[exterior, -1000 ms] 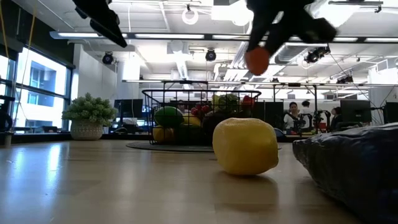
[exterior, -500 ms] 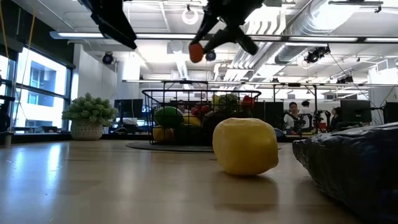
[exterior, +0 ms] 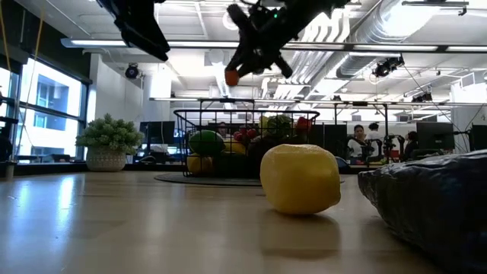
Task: Build produce basket
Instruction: Put the orange into the black wire basket, then put the purple eggplant into the black wire basket
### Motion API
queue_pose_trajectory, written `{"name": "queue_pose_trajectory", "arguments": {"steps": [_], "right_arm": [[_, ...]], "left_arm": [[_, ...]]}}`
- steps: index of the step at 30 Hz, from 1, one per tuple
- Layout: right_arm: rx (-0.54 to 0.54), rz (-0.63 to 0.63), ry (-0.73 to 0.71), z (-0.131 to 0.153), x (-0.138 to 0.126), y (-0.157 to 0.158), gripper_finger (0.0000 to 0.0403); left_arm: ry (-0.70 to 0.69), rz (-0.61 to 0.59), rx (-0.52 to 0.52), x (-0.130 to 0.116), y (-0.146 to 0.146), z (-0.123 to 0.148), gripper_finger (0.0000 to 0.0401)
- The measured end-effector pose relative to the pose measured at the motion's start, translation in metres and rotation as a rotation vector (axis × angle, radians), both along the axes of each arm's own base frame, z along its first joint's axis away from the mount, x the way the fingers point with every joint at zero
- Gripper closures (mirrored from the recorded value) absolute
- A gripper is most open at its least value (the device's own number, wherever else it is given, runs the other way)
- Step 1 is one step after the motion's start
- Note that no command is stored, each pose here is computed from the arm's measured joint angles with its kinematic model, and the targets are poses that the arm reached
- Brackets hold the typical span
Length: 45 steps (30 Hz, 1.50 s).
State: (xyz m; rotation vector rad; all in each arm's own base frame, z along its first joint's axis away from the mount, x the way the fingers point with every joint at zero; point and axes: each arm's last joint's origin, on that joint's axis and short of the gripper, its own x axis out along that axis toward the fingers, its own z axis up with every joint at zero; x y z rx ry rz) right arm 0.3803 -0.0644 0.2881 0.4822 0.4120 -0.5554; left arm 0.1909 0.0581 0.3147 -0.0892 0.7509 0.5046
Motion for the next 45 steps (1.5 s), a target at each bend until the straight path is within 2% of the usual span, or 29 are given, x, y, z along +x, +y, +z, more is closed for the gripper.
{"name": "queue_pose_trajectory", "arguments": {"steps": [7, 14, 23, 28, 31, 39, 42, 45], "right_arm": [[0.008, 0.090, 0.115, -0.036, 0.013, -0.020, 0.0332], [0.072, 0.127, 0.188, -0.062, 0.017, -0.032, 0.0331], [0.161, 0.132, 0.255, -0.075, 0.013, -0.042, 0.0331], [0.226, 0.119, 0.248, -0.076, 0.010, -0.046, 0.0326], [0.262, 0.116, 0.237, -0.076, 0.010, -0.047, 0.0300], [0.350, 0.076, 0.205, -0.076, 0.010, -0.047, 0.0187], [0.380, 0.057, 0.192, -0.075, 0.010, -0.046, 0.0165], [0.399, 0.046, 0.194, -0.073, 0.011, -0.045, 0.0159]], "left_arm": [[0.001, 0.079, 0.045, -0.001, 0.002, 0.001, 0.0128], [-0.010, 0.119, 0.042, -0.001, 0.003, 0.001, 0.0128], [-0.044, 0.166, -0.006, -0.001, 0.003, 0.001, 0.0128], [-0.055, 0.125, -0.056, 0.000, 0.001, 0.000, 0.0128], [-0.055, 0.115, -0.066, 0.000, 0.001, 0.000, 0.0128], [-0.063, 0.087, -0.103, 0.000, -0.001, 0.000, 0.0127], [-0.056, 0.083, -0.111, 0.000, -0.001, -0.001, 0.0122], [-0.044, 0.081, -0.141, -0.001, -0.002, -0.002, 0.0115]]}}
